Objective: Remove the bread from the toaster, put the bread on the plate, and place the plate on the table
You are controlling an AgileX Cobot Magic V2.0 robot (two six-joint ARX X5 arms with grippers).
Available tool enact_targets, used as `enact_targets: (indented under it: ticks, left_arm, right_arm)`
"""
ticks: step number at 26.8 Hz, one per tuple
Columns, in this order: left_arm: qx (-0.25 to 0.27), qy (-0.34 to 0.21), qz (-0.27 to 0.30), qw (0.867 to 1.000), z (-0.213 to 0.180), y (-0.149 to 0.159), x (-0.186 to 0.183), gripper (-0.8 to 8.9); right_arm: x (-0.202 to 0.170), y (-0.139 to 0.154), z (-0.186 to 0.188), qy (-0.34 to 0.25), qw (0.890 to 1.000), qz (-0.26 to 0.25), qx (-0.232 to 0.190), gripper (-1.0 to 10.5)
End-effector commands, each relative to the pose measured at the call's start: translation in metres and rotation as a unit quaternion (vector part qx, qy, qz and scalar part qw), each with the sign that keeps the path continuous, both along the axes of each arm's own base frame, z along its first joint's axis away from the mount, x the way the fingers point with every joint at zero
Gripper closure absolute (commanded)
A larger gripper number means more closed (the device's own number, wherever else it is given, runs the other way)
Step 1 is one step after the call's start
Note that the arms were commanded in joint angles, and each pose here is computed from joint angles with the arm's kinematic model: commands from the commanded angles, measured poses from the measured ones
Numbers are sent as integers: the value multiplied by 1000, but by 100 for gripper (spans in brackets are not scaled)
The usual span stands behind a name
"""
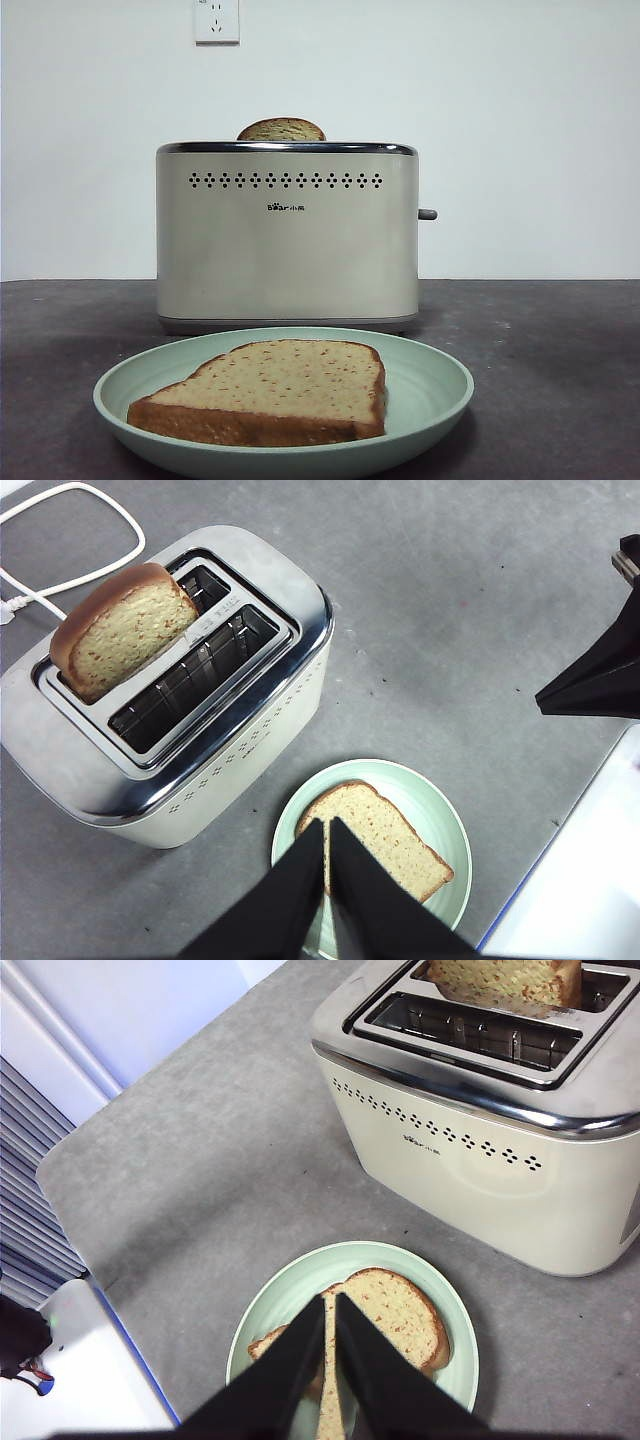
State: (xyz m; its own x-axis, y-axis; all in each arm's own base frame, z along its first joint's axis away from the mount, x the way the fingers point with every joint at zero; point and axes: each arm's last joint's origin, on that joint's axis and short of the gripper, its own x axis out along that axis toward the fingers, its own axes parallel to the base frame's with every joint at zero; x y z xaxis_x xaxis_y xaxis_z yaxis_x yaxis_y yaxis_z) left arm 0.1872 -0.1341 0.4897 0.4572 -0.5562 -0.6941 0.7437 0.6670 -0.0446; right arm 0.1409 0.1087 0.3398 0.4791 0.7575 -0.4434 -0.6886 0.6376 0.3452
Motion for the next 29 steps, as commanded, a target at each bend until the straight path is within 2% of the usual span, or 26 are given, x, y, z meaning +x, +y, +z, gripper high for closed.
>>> enact_targets:
  ticks: [1,5,8,10,12,14,16,17,21,23,26,29]
  left_arm:
    - [-5,-8,-2,1000,5,-1,-2,806]
    - [-4,-12,4,1000,6,2,0,806]
    - [-38,-77,39,996,23,22,-8,806]
    - [-72,-135,69,986,35,44,-22,806]
    - [-96,-189,111,971,33,68,-38,806]
    - [-108,-238,155,953,14,89,-53,806]
    - [-108,-284,204,931,-13,106,-69,806]
    - [-105,-309,234,916,-28,114,-77,806]
    - [-97,-374,307,870,-68,128,-96,806]
    - [-99,-398,323,853,-90,131,-104,806]
    - [-99,-415,338,839,-122,135,-108,806]
    - [-94,-412,356,834,-152,137,-108,806]
  right_arm:
    - [0,1,3,-11,1000,4,2,942]
    - [0,1,3,-11,1000,4,2,942]
    - [0,1,3,-11,1000,4,2,942]
    - [0,1,3,-11,1000,4,2,942]
    - [0,1,3,-11,1000,4,2,942]
    - [0,1,3,-12,1000,4,3,942]
    - [0,1,3,-12,1000,4,3,942]
    - [0,1,3,-12,1000,4,3,942]
    - [0,1,3,-12,1000,4,3,942]
    - [0,1,3,-12,1000,4,3,942]
    - [0,1,3,-12,1000,4,3,942]
    - [0,1,3,-12,1000,4,3,942]
